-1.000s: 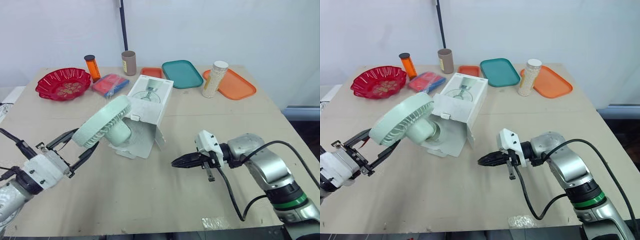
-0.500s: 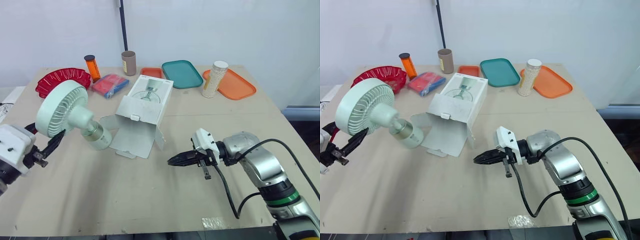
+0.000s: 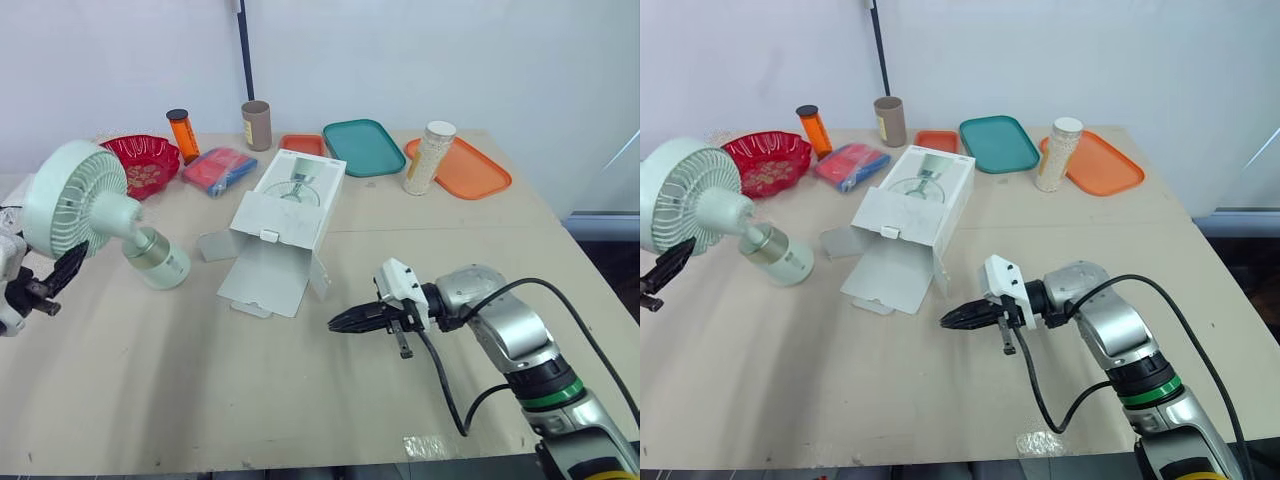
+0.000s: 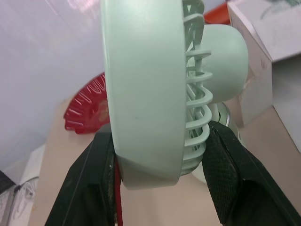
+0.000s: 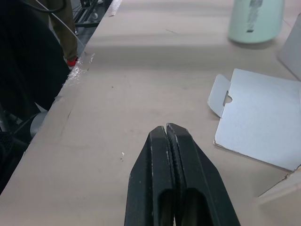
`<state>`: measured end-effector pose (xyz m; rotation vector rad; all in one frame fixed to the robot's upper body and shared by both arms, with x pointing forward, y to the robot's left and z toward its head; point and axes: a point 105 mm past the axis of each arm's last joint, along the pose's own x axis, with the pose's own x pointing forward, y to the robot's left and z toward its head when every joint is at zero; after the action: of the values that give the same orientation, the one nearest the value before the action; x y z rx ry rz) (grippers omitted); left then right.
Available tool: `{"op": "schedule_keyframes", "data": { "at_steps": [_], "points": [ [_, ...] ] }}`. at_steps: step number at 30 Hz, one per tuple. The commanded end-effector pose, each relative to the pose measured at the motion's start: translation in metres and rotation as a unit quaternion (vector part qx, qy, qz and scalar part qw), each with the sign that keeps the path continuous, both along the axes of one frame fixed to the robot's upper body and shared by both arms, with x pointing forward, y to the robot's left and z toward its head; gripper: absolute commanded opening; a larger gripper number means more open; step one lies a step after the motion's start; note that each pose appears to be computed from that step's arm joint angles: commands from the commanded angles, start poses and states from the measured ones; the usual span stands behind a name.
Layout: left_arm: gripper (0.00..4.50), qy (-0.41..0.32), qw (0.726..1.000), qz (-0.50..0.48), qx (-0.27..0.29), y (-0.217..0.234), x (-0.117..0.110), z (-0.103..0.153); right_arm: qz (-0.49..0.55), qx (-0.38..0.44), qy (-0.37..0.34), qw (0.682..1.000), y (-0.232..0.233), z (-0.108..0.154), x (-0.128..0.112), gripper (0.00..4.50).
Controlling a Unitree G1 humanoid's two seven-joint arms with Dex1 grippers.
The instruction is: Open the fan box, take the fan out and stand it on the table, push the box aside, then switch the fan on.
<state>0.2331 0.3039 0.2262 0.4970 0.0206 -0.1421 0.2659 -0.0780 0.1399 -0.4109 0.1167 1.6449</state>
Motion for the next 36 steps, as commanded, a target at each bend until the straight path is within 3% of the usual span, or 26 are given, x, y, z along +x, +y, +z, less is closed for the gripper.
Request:
{"op": "schedule_keyframes", "data": {
  "at_steps": [1, 12, 14, 19, 25, 33, 36],
  "points": [
    [2.06, -0.013, 0.999, 0.014, 0.033, 0.009, -0.004, 0.022, 0.010, 0.007, -0.017, 1.000, 0.004, 0.006, -0.002, 0.00],
    [2.06, 0.020, 1.000, -0.004, 0.015, 0.001, 0.010, 0.004, -0.002, 0.013, -0.016, 1.000, 0.004, 0.005, -0.004, 0.00],
    [2.95, 0.021, 1.000, -0.010, -0.009, -0.002, 0.014, 0.005, -0.004, 0.013, -0.016, 1.000, 0.004, 0.004, -0.004, 0.00],
    [4.41, 0.042, 0.998, -0.037, -0.028, -0.017, 0.014, -0.004, -0.009, 0.014, -0.017, 1.000, 0.004, 0.004, -0.004, 0.00],
    [4.41, 0.033, 0.998, -0.025, -0.037, -0.012, 0.015, -0.003, -0.010, 0.015, -0.017, 1.000, 0.004, 0.004, -0.005, 0.00],
    [4.41, -0.039, 0.997, -0.008, -0.070, -0.006, 0.015, 0.026, -0.008, 0.013, -0.014, 1.000, 0.007, 0.001, -0.004, 0.00],
    [4.41, -0.079, 0.989, -0.022, -0.122, -0.005, 0.011, 0.045, -0.004, 0.013, -0.013, 1.000, 0.007, 0.002, -0.005, 0.00]
  ]
}}
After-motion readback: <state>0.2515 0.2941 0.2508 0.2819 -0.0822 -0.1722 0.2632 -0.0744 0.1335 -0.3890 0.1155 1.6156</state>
